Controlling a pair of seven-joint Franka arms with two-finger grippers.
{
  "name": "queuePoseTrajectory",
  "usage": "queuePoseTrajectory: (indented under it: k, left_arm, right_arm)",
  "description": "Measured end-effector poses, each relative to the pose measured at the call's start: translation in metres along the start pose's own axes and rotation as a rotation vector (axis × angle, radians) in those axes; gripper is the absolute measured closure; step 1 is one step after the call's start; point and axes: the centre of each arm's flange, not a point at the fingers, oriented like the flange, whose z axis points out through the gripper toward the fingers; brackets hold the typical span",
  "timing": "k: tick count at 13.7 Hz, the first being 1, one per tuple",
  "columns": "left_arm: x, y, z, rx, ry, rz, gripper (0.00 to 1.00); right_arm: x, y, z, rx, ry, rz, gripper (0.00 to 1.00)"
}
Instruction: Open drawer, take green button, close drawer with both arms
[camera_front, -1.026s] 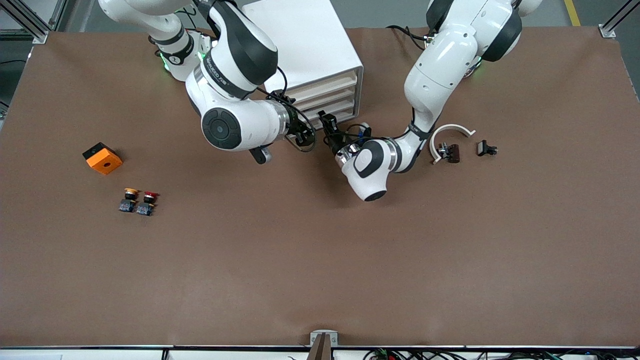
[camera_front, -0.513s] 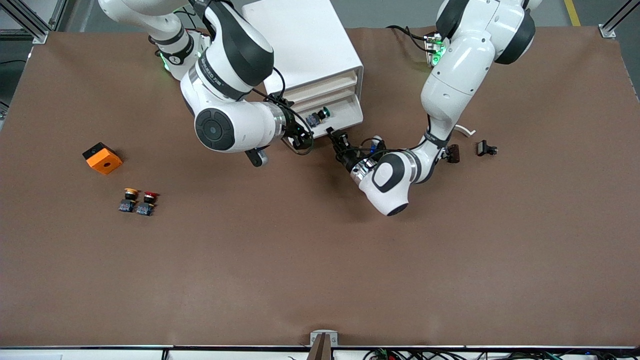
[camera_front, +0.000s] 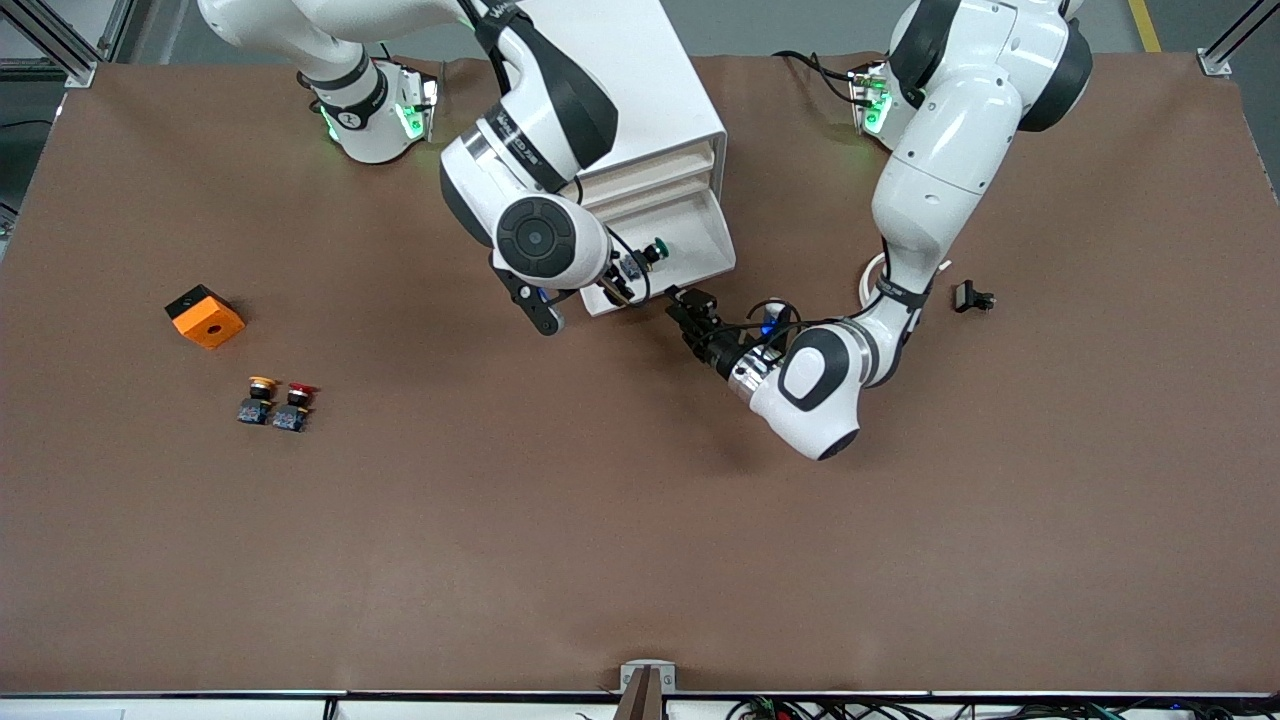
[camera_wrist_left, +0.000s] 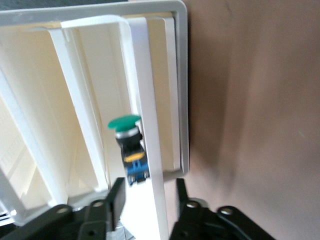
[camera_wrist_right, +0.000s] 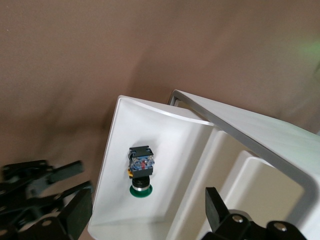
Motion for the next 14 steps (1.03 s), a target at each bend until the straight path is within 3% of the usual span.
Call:
queuePoseTrajectory:
  k: [4, 8, 14]
  left_arm:
    - [-0.019, -0.022, -0.071, -0.108, -0.057, 0.112, 0.03]
    - [-0.019, -0.052, -0.118, -0.299, 0.087, 0.262, 0.00]
    - [0.010, -0.116, -0.224, -0.596, 0.379, 0.562, 0.00]
  right_arm:
    - [-0.006, -0.007, 0.037, 0.011, 0.012, -0.002, 0.00]
    - [-0.027, -0.006, 0.069, -0.006, 0.030, -0.028, 0.00]
    - [-0.025, -0.020, 0.113, -0.033, 0.043, -0.027, 0.00]
